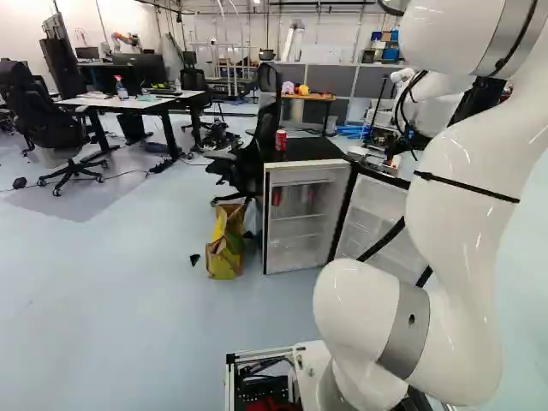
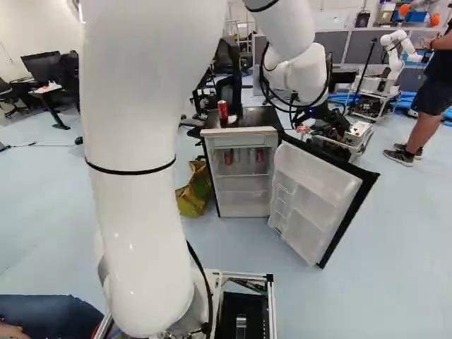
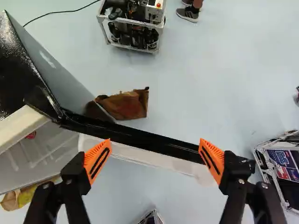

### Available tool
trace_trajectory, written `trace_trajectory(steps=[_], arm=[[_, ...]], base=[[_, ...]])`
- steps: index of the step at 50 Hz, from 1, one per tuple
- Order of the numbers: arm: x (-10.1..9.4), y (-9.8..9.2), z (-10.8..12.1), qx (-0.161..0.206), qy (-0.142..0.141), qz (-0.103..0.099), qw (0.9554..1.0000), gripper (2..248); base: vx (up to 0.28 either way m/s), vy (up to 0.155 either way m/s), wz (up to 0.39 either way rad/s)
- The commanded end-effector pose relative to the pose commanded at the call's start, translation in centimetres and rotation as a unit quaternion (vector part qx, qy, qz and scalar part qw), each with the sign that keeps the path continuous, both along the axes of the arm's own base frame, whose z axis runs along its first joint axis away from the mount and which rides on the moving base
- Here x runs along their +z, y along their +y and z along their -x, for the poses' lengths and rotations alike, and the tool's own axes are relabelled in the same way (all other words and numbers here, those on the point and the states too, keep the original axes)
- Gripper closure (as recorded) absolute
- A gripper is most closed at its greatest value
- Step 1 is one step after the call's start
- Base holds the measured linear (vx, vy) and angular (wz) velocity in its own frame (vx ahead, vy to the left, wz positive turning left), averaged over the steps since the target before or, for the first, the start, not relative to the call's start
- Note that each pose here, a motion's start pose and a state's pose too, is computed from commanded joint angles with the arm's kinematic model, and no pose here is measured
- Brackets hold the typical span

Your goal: Grab a drink from the fridge

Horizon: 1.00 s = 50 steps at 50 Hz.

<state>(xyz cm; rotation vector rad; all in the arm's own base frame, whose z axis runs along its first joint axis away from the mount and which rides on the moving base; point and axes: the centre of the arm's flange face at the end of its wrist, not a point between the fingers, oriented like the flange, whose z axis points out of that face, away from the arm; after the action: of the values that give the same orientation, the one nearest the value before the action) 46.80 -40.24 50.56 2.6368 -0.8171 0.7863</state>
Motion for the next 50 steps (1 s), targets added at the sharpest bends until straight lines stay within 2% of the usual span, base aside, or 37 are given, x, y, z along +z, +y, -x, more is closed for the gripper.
trace_trajectory(steps=[50], arm=[[-1.4,-8.1,-4.3,-0.03,0.026,-0.017,0.9991,3]], base=[[0.0,0.0,0.0]])
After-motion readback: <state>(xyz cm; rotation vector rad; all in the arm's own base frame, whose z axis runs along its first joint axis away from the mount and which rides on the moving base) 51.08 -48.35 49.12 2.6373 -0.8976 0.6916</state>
